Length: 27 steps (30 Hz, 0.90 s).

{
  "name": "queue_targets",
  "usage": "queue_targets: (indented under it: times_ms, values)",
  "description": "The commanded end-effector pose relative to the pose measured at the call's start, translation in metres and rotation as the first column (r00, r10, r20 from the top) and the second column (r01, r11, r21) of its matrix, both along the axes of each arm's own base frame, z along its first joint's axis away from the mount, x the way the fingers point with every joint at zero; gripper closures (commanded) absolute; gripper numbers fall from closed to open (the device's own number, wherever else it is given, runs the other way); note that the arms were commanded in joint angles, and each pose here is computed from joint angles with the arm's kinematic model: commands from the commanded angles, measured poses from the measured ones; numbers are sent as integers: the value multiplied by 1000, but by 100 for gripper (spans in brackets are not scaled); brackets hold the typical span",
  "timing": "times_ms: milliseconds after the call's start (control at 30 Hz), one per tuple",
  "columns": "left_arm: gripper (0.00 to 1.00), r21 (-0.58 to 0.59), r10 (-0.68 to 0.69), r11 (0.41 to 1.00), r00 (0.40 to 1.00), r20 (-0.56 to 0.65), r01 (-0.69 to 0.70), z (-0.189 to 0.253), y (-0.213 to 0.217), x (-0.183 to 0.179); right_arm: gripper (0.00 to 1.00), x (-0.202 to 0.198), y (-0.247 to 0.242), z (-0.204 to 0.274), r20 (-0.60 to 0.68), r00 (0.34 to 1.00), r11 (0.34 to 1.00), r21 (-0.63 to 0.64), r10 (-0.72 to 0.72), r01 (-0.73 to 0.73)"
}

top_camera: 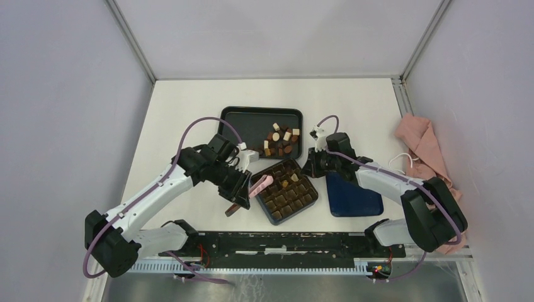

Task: Pack the chocolate
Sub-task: Adjust the packing box at the center of the board, then place the fake chocolate in the packing box.

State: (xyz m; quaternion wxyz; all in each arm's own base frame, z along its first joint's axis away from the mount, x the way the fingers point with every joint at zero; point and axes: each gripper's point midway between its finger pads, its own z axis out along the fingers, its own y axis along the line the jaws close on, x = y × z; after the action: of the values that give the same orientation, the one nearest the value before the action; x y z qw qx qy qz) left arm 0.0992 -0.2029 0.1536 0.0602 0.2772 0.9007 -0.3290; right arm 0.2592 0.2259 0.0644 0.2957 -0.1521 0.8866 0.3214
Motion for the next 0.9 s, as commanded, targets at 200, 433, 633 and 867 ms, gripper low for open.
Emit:
queue_targets:
  times_ms: [200, 433, 633, 867]
  values:
    - [98, 14, 52, 999, 999, 12, -52, 15, -1, 4, 96, 11, -19, 9, 39, 991, 990, -52, -130, 132]
    - [98, 19, 34, 999, 999, -11, -34, 7, -4, 0, 90, 16, -22, 2, 24, 984, 983, -55, -175, 176]
    - [98, 53, 36, 998, 999, 1, -36, -4, -6, 10, 63, 22, -16, 16, 83, 987, 990, -10, -140, 141]
    - [98, 135, 35, 990, 999, -6, -34, -22, -2, 19, 38, 32, -32, 34, 191, 976, 994, -3, -108, 111]
